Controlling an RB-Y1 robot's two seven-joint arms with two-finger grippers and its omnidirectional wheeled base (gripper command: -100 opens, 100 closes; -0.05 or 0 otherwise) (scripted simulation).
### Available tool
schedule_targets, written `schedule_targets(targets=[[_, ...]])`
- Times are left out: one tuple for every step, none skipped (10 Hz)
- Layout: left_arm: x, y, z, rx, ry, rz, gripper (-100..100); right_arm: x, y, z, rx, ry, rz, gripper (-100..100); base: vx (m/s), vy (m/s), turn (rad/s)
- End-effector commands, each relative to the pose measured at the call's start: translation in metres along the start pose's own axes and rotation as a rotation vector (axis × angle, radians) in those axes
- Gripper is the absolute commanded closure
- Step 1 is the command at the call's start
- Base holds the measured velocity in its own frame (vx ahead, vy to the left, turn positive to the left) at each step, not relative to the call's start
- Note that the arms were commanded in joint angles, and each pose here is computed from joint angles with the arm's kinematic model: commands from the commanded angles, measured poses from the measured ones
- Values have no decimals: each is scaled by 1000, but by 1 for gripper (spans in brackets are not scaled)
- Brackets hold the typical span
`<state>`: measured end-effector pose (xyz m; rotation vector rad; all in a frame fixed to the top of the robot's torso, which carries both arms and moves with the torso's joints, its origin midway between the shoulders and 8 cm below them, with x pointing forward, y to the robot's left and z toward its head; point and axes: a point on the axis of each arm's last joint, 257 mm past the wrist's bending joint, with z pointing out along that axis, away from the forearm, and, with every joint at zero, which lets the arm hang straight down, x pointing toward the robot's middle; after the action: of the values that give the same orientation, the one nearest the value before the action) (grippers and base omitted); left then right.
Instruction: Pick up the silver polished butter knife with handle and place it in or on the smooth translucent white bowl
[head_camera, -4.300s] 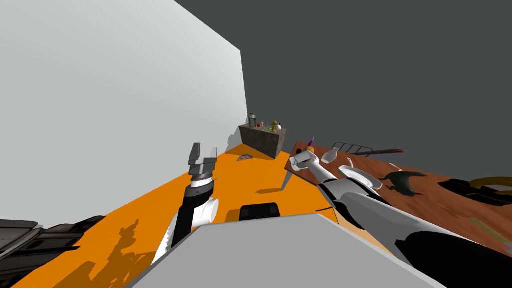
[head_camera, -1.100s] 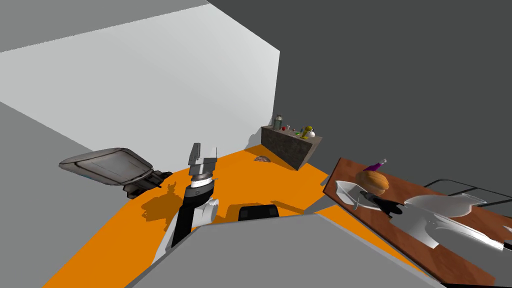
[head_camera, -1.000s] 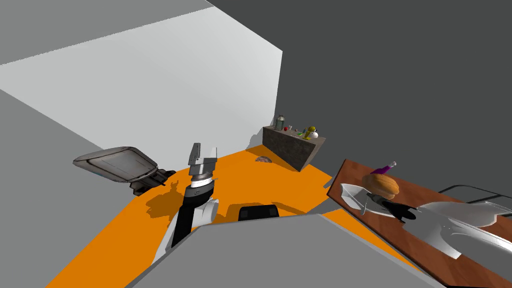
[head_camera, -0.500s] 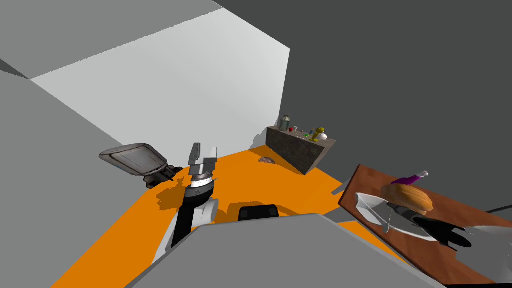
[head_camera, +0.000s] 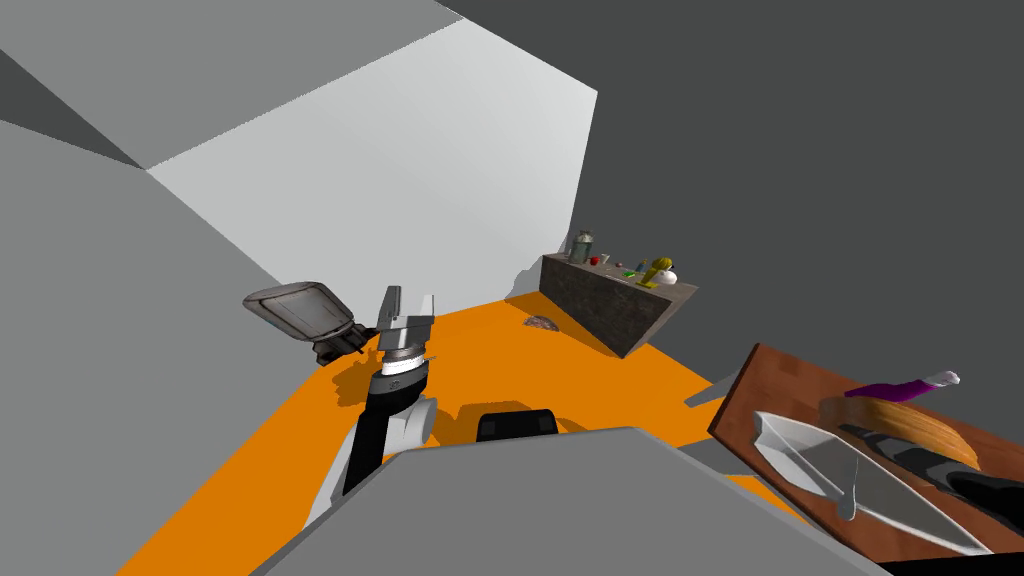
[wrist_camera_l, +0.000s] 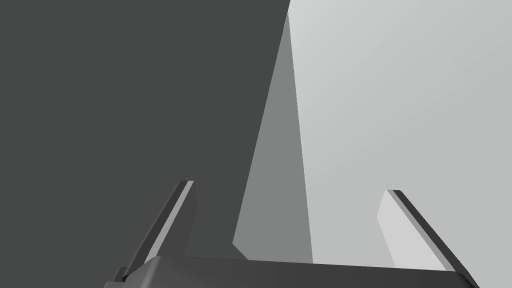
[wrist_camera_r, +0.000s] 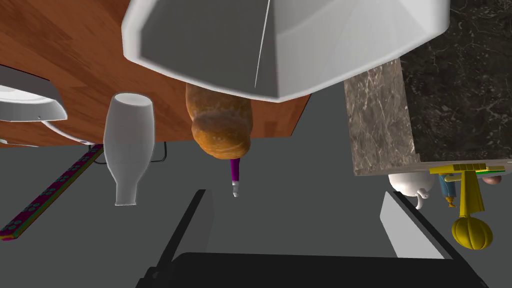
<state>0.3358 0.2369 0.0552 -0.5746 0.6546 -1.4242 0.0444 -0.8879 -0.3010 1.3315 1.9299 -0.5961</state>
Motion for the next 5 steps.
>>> schedule_targets(targets=[[0, 0, 0, 0, 0, 0, 0, -9, -1, -8, -30, 13, 28, -100, 62, 22, -36], [0, 0, 0, 0, 0, 0, 0, -4, -14, -12, -14, 28, 45, -100, 8, -4, -48], [0, 0, 0, 0, 0, 0, 0, -2, -22, -14, -1, 32, 39, -100, -13, -11, -2], [0, 0, 0, 0, 0, 0, 0, 0, -30, -17, 11, 37, 33, -100, -14, -11, 10], [0, 0, 0, 0, 0, 0, 0, -26, -58, -33, 48, 31, 21, -100, 104, 84, 351]])
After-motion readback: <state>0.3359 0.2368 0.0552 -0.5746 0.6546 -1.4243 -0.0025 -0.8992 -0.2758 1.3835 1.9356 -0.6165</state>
